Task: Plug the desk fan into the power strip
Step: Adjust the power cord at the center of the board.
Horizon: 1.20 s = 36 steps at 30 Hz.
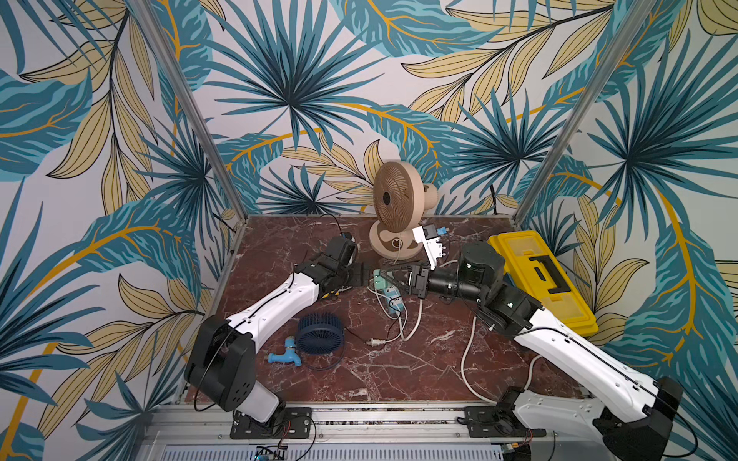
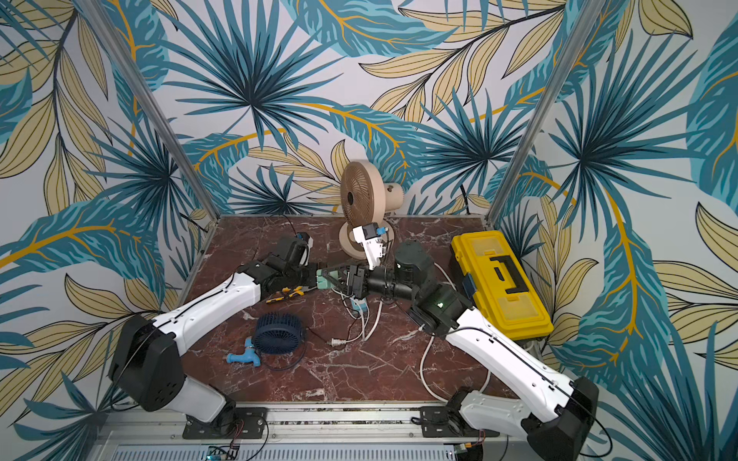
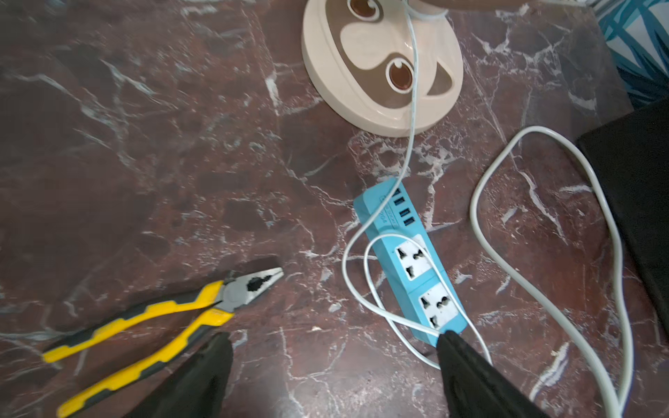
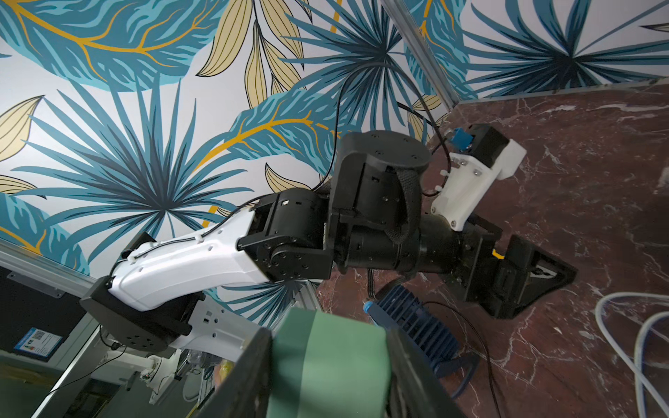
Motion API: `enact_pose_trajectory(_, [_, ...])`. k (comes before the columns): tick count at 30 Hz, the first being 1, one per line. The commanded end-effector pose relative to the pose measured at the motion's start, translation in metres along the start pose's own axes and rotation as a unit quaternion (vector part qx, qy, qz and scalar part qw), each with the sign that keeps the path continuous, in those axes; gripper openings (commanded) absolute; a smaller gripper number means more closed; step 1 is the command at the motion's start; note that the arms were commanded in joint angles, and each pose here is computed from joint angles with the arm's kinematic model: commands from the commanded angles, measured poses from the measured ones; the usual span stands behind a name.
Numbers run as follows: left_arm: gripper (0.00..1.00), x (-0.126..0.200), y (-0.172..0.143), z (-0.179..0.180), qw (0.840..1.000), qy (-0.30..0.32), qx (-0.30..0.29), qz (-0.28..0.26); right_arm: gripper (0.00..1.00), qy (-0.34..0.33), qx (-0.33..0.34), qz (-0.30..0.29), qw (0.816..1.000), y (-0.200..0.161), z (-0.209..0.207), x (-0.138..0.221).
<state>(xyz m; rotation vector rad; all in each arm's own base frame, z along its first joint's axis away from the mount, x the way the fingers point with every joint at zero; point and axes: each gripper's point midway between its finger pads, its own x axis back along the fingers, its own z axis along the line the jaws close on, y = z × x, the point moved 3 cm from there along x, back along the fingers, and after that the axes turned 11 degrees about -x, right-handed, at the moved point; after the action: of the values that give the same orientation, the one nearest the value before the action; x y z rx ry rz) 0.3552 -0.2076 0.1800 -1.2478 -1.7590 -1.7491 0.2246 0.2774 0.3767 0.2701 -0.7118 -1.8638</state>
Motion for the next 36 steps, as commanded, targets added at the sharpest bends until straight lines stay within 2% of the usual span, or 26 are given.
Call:
enact_pose_trajectory(1, [0.92,-0.004,-0.011,-0.018,0.997,-0.033,0.027,0.061,0.35,-0.03,0.014,-0.011,0.999,-0.01,-0.014,0.012])
enact_pose_trajectory(6, [0.92,-0.028,-0.024,-0.031,0.988,-0.065,0.078,0.113,0.35,-0.041,0.016,-0.012,0.999,-0.016,-0.021,0.017])
enact_pose_trajectory(10, [0.9,-0.046,-0.028,-0.039,0.98,-0.086,0.12,0.13,0.35,-0.039,0.017,-0.01,0.999,-0.017,-0.023,0.015])
enact_pose_trajectory(17, [0.85,-0.072,-0.025,-0.059,0.966,-0.133,0.178,0.131,0.35,-0.03,0.017,-0.006,0.999,-0.018,-0.022,0.012])
enact_pose_trajectory(21, [0.78,-0.084,-0.016,-0.068,0.959,-0.158,0.201,0.119,0.35,-0.028,0.017,-0.004,0.999,-0.018,-0.022,0.011])
enact_pose_trajectory(25, [0.56,-0.094,-0.012,-0.073,0.955,-0.17,0.212,0.117,0.35,-0.028,0.019,-0.005,0.999,-0.018,-0.022,0.011])
enact_pose_trajectory(28, [0.26,-0.092,-0.007,-0.073,0.956,-0.171,0.211,0.107,0.35,-0.027,0.021,-0.005,0.999,-0.018,-0.022,0.011])
enact_pose_trajectory(31, [0.08,-0.078,0.009,-0.073,0.96,-0.174,0.202,0.088,0.35,-0.028,0.022,-0.004,0.999,-0.018,-0.022,0.011])
enact_pose_trajectory(33, [0.0,-0.064,0.022,-0.069,0.962,-0.172,0.197,0.075,0.35,-0.029,0.022,-0.002,0.999,-0.02,-0.023,0.011])
enact_pose_trajectory(36, [0.0,-0.036,0.047,-0.064,0.965,-0.178,0.188,0.042,0.35,-0.03,0.022,-0.002,0.999,-0.02,-0.024,0.011])
